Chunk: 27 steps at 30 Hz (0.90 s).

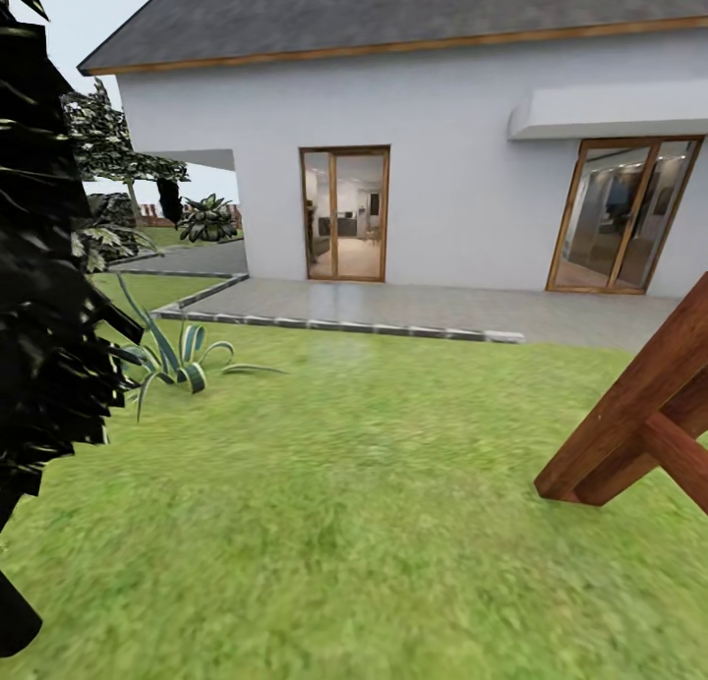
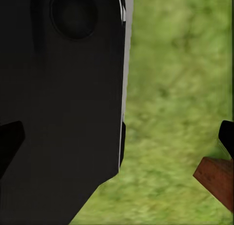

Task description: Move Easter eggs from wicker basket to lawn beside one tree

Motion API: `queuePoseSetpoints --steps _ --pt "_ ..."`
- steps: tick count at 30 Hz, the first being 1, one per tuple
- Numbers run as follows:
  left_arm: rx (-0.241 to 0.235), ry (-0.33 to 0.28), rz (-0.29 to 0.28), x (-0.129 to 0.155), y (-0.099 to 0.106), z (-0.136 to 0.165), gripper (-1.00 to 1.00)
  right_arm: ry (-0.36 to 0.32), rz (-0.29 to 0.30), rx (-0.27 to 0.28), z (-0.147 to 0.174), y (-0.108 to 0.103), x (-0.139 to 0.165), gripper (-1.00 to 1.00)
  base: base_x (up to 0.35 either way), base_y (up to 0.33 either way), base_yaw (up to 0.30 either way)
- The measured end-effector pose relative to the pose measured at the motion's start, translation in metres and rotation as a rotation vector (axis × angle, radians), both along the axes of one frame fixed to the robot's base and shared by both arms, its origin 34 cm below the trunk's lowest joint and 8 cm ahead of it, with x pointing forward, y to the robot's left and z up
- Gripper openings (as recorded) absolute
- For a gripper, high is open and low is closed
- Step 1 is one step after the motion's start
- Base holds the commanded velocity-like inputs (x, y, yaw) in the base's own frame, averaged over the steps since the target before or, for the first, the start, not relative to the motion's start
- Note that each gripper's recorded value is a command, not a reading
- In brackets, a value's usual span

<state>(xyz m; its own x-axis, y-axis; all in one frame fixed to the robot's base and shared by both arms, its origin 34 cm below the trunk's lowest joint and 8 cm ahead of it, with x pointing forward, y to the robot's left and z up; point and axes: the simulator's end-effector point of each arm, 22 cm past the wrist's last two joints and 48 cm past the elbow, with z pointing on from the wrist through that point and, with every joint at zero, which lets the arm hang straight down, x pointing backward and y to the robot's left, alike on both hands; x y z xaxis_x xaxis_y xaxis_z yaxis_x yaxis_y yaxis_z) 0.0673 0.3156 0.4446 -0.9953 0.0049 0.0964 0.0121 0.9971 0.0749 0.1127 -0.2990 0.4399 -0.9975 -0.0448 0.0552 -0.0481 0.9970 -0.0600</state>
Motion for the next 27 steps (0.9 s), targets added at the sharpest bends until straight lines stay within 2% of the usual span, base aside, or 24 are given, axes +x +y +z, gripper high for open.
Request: queuePoseSetpoints --steps 27 --pt "0.000 0.000 0.000 0.0000 0.0000 0.0000 1.00 0.000 0.000 0.000 0.0000 0.0002 0.0000 1.00 0.333 0.000 0.000"
